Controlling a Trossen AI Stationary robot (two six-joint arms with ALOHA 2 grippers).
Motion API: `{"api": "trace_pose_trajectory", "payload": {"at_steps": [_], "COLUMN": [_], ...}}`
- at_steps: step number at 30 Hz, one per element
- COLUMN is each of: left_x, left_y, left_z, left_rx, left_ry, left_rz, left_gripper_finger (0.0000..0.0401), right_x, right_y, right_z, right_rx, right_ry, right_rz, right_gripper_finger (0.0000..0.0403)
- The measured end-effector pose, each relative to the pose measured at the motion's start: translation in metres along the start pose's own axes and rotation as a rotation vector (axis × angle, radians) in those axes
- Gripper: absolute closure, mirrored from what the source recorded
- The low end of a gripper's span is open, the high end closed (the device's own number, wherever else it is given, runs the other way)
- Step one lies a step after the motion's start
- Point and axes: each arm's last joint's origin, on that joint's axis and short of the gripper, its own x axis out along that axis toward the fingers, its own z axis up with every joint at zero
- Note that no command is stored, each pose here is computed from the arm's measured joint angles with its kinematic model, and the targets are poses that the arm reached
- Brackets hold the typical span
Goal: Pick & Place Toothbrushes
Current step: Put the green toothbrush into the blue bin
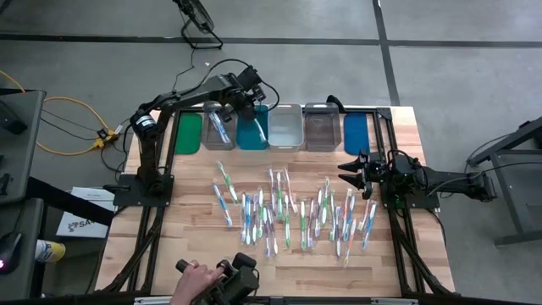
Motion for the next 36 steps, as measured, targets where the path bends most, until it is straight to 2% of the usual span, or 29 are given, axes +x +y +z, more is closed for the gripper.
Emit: {"api": "trace_pose_trajectory", "payload": {"at_steps": [11, 22, 36], "left_x": [0.019, 0.02, 0.02], "left_y": [-0.002, -0.003, -0.002], "left_z": [0.0, 0.0, -0.001], "left_rx": [-0.026, -0.041, -0.041], "left_ry": [-0.01, -0.01, 0.012], "left_rz": [-0.042, -0.048, -0.046], "left_gripper_finger": [0.0391, 0.0346, 0.0339], "right_x": [0.0, 0.0, 0.0], "right_y": [0.0, 0.0, 0.0], "right_z": [0.0, 0.0, 0.0], "right_rx": [0.0, 0.0, 0.0], "right_ry": [0.001, 0.001, 0.002], "right_rz": [0.0, 0.0, 0.0], "right_gripper_finger": [0.0227, 0.0227, 0.0227]}}
